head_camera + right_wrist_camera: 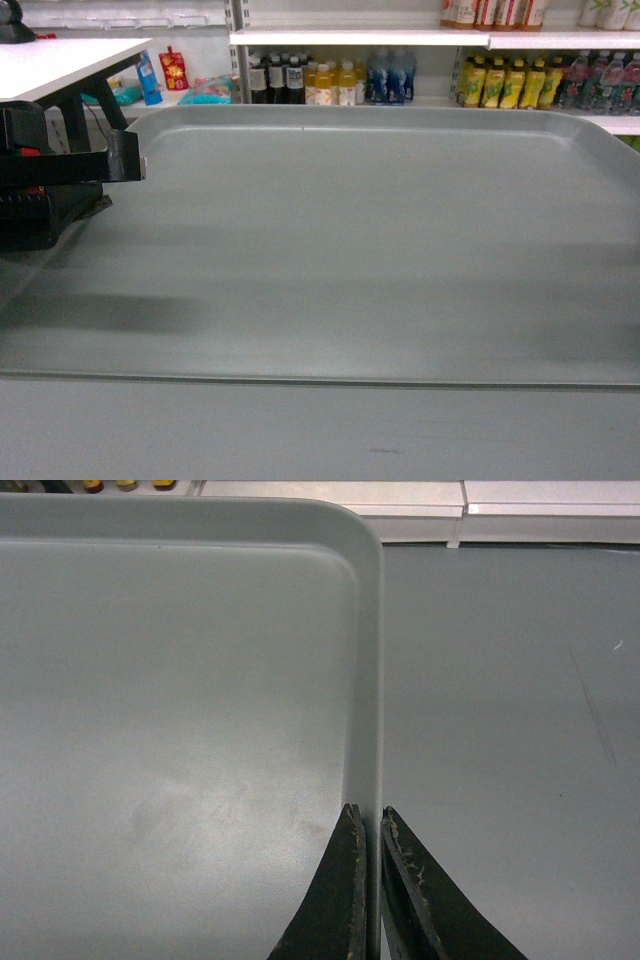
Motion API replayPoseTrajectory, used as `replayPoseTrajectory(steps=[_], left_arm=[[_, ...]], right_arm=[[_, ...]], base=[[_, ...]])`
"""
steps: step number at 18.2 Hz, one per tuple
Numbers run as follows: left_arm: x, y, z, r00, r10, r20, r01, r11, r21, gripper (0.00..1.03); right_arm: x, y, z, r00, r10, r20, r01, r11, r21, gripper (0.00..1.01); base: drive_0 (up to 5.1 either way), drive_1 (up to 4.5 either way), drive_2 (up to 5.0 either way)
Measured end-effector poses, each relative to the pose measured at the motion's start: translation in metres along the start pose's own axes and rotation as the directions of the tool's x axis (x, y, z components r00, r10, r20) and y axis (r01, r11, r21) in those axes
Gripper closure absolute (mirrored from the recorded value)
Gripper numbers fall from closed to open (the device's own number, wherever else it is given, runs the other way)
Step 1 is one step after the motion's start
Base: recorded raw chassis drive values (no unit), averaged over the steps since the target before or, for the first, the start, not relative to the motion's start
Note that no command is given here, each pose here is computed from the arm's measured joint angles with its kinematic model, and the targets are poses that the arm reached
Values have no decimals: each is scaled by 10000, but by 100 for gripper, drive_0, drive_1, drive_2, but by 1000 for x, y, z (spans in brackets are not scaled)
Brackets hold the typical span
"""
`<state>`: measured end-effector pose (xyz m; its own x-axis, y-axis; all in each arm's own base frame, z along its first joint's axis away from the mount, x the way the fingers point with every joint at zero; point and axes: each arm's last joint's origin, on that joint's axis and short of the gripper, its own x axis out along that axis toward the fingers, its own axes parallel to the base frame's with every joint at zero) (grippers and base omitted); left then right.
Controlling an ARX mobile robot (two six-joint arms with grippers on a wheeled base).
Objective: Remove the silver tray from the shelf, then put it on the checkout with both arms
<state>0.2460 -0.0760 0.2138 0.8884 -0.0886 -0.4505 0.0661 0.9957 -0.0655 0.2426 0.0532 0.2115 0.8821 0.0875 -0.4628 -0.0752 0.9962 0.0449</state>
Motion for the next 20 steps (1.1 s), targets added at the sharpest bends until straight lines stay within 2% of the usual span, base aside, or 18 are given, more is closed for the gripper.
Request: replayPoseTrajectory(steps=[15,20], left_arm=[[0,0,0,10000,0,4,0,10000,1,100],[0,0,0,10000,0,0,0,10000,4,100]], right_arm=[[0,0,0,10000,0,4,0,10000,-3,99],[0,0,0,10000,0,4,0,10000,-3,99]], base=[[0,0,0],[-481,153,343]])
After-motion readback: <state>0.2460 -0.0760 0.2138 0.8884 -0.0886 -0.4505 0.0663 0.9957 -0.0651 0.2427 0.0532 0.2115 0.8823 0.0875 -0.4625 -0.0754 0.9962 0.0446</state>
